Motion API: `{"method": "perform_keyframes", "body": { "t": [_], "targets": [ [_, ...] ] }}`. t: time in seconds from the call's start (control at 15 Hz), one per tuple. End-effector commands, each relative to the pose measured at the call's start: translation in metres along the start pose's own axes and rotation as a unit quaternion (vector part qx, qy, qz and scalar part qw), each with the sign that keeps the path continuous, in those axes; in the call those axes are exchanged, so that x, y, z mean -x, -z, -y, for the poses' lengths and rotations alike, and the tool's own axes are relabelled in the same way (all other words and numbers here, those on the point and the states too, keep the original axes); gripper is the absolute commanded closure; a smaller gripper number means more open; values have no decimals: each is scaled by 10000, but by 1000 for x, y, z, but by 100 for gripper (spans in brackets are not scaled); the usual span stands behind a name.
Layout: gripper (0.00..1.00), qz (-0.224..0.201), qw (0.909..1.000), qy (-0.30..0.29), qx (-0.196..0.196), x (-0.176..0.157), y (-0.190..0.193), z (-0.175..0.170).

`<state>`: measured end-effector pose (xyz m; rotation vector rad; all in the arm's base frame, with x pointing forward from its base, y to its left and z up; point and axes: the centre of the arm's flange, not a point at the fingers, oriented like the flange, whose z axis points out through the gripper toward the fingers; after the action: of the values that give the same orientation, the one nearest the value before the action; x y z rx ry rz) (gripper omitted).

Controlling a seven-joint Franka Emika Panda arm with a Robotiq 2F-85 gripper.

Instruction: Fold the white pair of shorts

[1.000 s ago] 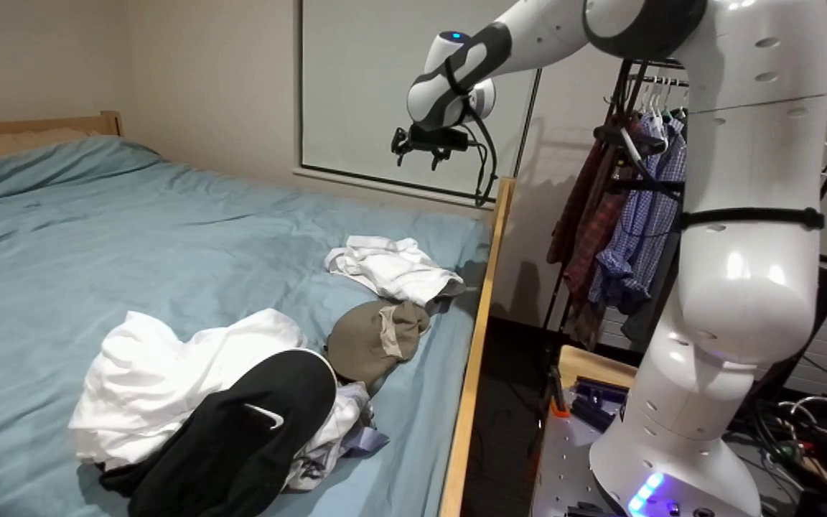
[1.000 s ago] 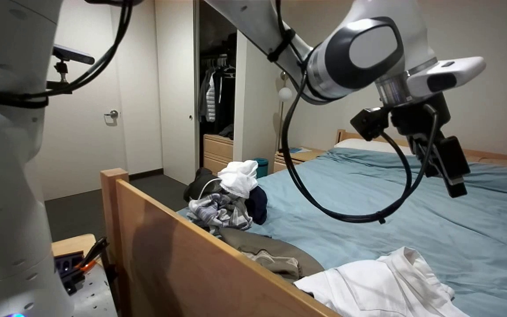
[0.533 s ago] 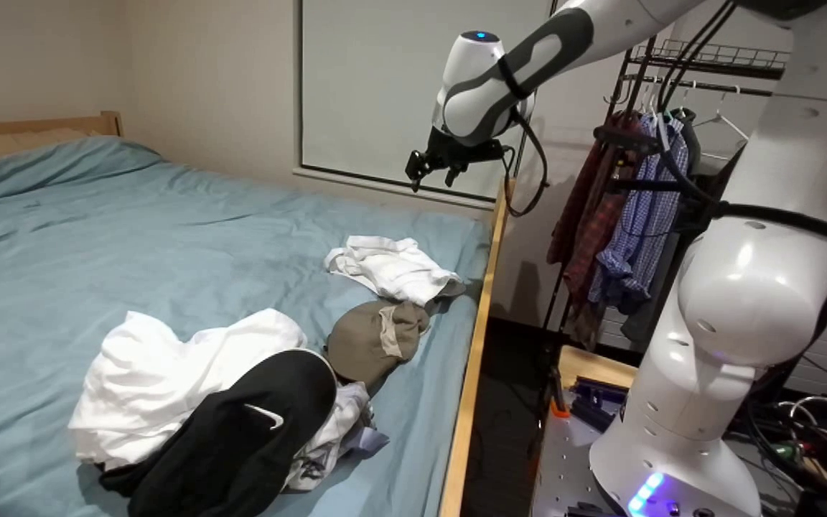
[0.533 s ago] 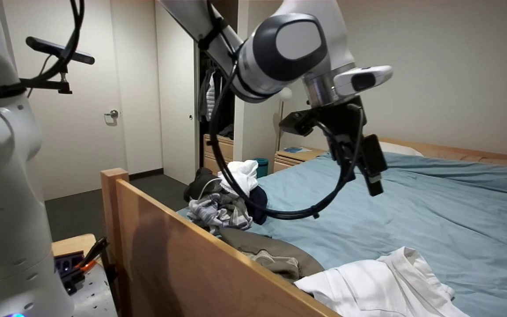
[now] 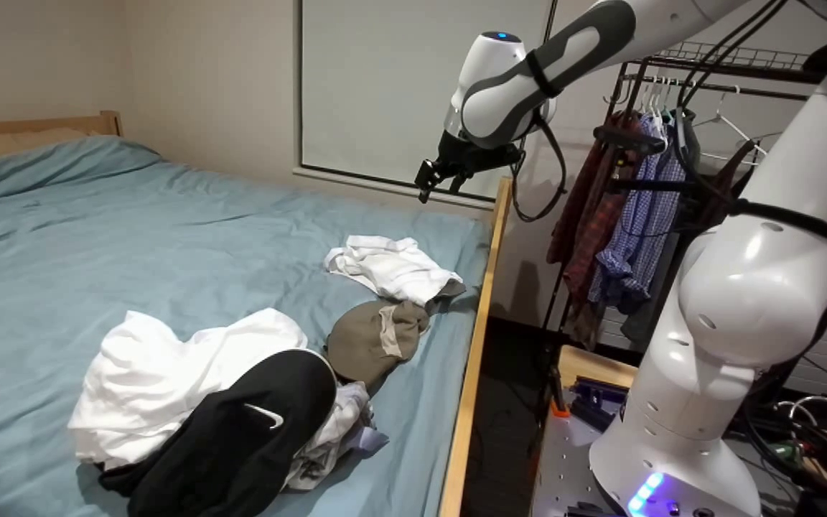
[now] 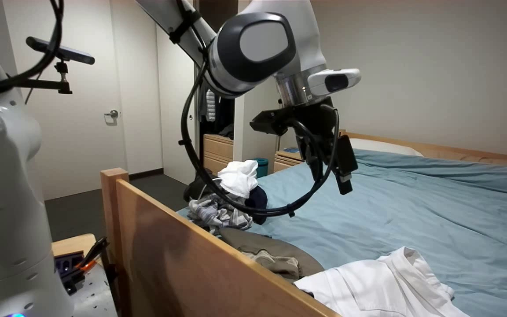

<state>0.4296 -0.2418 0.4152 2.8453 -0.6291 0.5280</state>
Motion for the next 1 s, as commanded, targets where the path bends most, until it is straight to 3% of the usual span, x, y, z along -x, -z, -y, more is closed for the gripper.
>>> {"method": "perform_keyframes", "body": {
  "t": [0.0, 0.33, 0.73, 0.8, 0.87, 0.93],
  "targets": [
    [0, 273, 9950, 842, -452, 21, 16, 25],
    [0, 1061, 9730, 2026, -308, 72, 25, 68],
    [0, 1823, 9248, 3336, -115, 114, 27, 93],
    [0, 1711, 9216, 3480, -152, 114, 27, 95],
    [0, 1777, 9348, 3071, -164, 105, 21, 95],
    [0, 1773, 9308, 3192, -171, 107, 22, 97]
  ]
}}
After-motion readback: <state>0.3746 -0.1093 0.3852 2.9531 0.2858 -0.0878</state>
